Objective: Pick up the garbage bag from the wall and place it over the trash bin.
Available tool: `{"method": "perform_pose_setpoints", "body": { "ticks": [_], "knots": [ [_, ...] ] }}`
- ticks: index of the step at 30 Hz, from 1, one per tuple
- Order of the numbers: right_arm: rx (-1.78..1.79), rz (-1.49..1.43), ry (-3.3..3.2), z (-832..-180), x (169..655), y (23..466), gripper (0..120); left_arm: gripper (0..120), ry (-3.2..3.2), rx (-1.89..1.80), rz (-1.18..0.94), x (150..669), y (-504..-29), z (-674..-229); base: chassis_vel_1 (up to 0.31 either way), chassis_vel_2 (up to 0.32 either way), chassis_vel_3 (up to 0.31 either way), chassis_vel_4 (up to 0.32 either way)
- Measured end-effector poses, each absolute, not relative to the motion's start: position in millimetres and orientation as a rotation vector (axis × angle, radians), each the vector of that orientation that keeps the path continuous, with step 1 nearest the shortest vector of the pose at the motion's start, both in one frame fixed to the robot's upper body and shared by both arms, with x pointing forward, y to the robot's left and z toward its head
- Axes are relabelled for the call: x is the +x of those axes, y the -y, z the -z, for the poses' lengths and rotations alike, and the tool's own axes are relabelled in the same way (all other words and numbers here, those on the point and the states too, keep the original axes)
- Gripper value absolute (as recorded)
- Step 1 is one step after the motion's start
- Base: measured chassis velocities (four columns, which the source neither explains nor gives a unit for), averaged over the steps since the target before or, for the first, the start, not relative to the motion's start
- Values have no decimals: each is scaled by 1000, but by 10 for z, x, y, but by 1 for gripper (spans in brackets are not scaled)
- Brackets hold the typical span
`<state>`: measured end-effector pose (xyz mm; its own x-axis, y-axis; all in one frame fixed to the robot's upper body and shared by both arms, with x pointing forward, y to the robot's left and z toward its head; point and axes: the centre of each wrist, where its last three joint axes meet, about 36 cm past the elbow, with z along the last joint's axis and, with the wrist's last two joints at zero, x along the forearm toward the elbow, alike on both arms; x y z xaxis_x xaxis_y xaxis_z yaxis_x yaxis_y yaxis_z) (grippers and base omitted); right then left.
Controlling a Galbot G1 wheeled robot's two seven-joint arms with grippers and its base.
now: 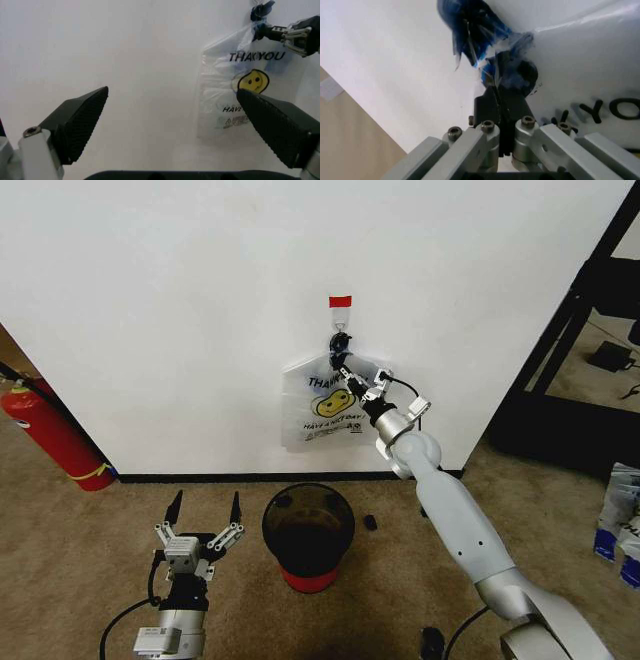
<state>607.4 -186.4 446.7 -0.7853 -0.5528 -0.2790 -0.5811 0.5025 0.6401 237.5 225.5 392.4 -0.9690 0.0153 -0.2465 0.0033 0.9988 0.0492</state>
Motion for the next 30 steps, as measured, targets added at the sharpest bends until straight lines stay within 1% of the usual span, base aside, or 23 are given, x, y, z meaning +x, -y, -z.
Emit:
{"method": "perform_pose_setpoints", "body": {
  "ticks": [12,19,30],
  "knots": [
    [-1036,-1115,-2703,-4432,5731,1874,0,100,-2879,24,-55,2362,-2222,-3959,0,0,0,0],
    [-1060,-1090,-2721,-4316,5448,1838,0,100,-2875,32,-48,2336,-2211,-3959,0,0,0,0],
    [-1058,-1077,-2741,-4219,5224,1821,0,100,-2872,52,-36,2357,-2180,-3955,0,0,0,0]
  ]
}}
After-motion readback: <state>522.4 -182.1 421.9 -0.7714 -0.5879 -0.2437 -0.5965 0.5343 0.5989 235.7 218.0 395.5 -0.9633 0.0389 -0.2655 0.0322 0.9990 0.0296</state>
